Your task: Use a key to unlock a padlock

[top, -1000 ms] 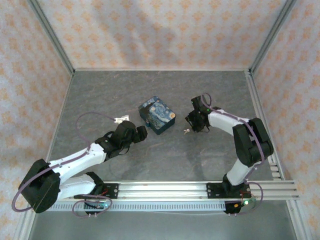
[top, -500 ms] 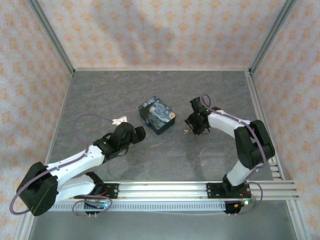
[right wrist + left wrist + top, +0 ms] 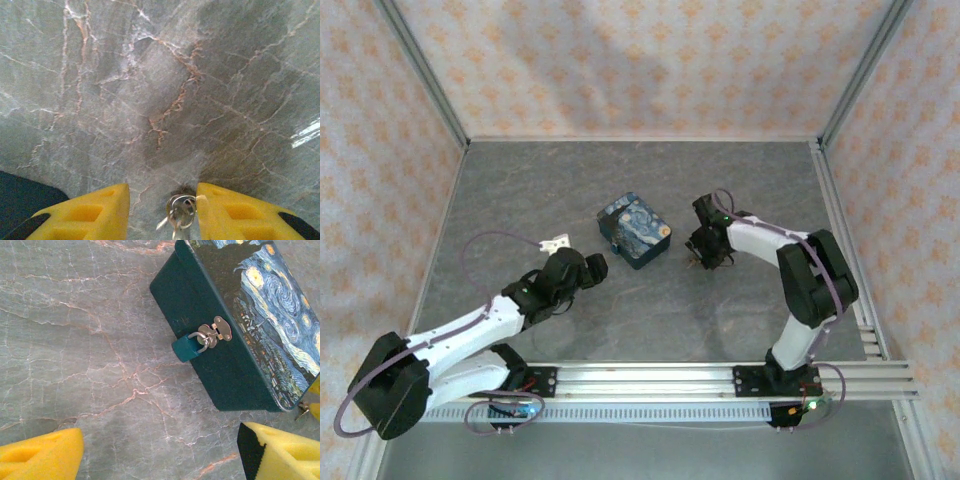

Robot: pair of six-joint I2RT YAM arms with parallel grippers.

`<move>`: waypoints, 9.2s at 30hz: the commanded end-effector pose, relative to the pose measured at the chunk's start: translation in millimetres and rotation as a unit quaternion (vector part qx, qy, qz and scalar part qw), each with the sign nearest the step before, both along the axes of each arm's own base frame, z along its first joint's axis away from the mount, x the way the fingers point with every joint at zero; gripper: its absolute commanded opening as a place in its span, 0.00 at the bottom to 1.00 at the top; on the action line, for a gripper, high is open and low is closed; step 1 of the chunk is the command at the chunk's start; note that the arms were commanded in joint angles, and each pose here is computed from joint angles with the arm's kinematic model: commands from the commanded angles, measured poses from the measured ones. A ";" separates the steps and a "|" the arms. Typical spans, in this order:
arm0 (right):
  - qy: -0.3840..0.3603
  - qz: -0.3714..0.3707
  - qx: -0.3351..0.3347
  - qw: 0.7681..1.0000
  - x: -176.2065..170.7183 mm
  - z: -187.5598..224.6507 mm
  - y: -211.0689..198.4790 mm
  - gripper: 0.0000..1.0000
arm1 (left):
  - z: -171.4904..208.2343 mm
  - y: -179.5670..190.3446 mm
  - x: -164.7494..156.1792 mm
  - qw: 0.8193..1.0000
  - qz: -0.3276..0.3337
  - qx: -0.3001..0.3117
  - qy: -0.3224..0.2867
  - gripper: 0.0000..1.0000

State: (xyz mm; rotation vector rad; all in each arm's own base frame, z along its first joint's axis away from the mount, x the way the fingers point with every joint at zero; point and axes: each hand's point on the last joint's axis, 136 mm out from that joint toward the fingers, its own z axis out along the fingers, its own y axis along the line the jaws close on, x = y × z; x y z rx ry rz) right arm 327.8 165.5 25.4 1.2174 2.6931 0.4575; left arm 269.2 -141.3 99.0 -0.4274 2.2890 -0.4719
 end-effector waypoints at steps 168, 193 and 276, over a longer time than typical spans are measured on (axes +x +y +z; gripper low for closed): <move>-0.588 0.226 -0.002 0.777 -21.9 331.7 12.2 0.00 | 267.5 -155.0 59.7 0.941 -0.144 -0.292 -0.094 0.76; -0.612 0.246 -0.195 0.726 -25.0 344.1 12.0 0.00 | 261.2 -200.0 64.2 0.934 -0.131 -0.334 0.005 0.66; -0.569 0.225 0.140 0.778 -34.0 314.6 34.8 0.46 | 251.4 -162.7 78.3 0.965 -0.185 -0.134 -0.128 0.00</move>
